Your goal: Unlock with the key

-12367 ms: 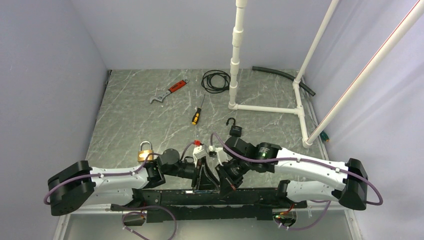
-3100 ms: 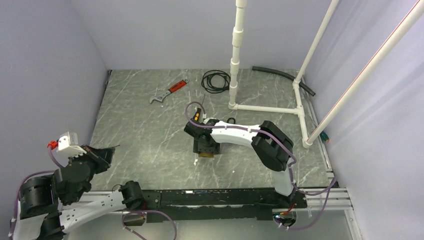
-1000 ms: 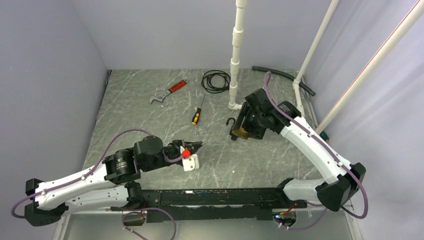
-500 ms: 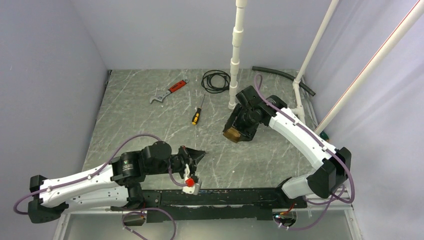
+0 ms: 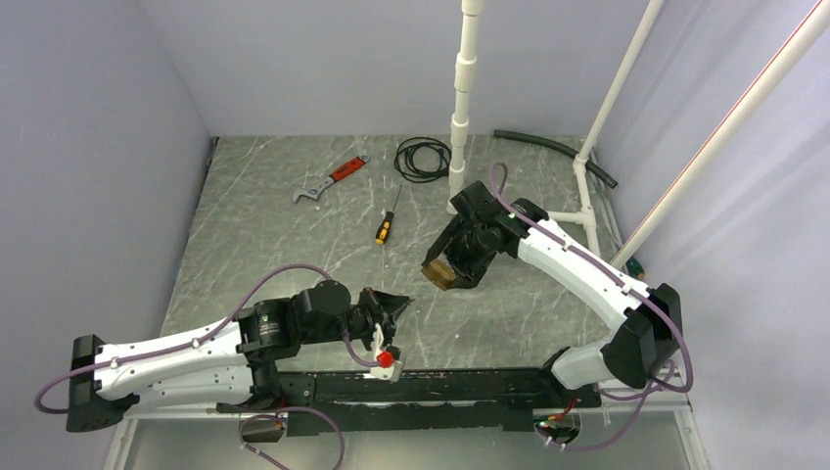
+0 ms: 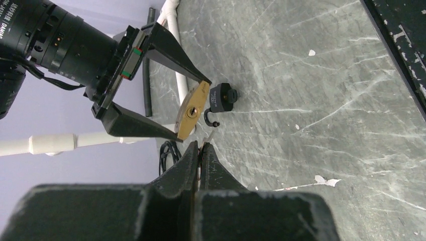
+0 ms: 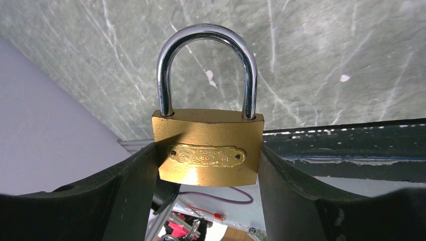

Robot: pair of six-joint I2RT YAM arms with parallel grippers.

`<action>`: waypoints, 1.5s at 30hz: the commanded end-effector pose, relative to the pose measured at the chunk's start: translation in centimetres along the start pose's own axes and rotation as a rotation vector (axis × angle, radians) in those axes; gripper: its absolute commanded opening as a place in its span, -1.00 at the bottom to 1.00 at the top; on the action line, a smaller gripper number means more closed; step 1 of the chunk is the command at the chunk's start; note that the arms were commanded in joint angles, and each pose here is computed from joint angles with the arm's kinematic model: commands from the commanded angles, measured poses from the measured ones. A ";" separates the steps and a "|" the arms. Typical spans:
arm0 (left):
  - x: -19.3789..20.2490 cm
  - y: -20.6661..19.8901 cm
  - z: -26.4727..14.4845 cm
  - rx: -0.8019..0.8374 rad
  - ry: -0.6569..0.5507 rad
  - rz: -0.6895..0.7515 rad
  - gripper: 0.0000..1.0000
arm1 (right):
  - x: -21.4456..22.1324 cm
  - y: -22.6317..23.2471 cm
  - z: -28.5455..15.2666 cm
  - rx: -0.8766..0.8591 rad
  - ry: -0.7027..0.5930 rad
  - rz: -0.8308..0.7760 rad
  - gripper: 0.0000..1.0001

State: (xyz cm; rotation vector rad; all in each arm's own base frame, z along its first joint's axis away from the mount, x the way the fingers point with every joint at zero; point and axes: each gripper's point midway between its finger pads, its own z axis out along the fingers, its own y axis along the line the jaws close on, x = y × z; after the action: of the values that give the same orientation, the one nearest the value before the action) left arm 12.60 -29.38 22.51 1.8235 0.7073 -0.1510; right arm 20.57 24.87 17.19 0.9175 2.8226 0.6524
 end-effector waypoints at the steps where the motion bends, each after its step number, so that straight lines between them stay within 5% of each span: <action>1: -1.1 1.2 -0.1 -0.055 -0.045 0.007 -1.00 | 1.5 3.7 -0.7 -0.136 0.056 0.004 -1.00; 28: 2.8 0.4 0.5 -0.123 0.137 0.093 -1.00 | 4.9 4.6 2.2 -0.150 0.193 0.019 -1.00; 45: 3.2 -0.6 1.3 -0.097 0.145 0.096 -1.00 | 5.4 4.9 2.1 -0.167 0.216 0.011 -1.00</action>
State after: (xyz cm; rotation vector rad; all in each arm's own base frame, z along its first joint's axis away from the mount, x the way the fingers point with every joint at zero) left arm 15.13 -28.64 19.37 1.8237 0.7357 0.0758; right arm 19.17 30.59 15.20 0.9298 2.9179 0.8516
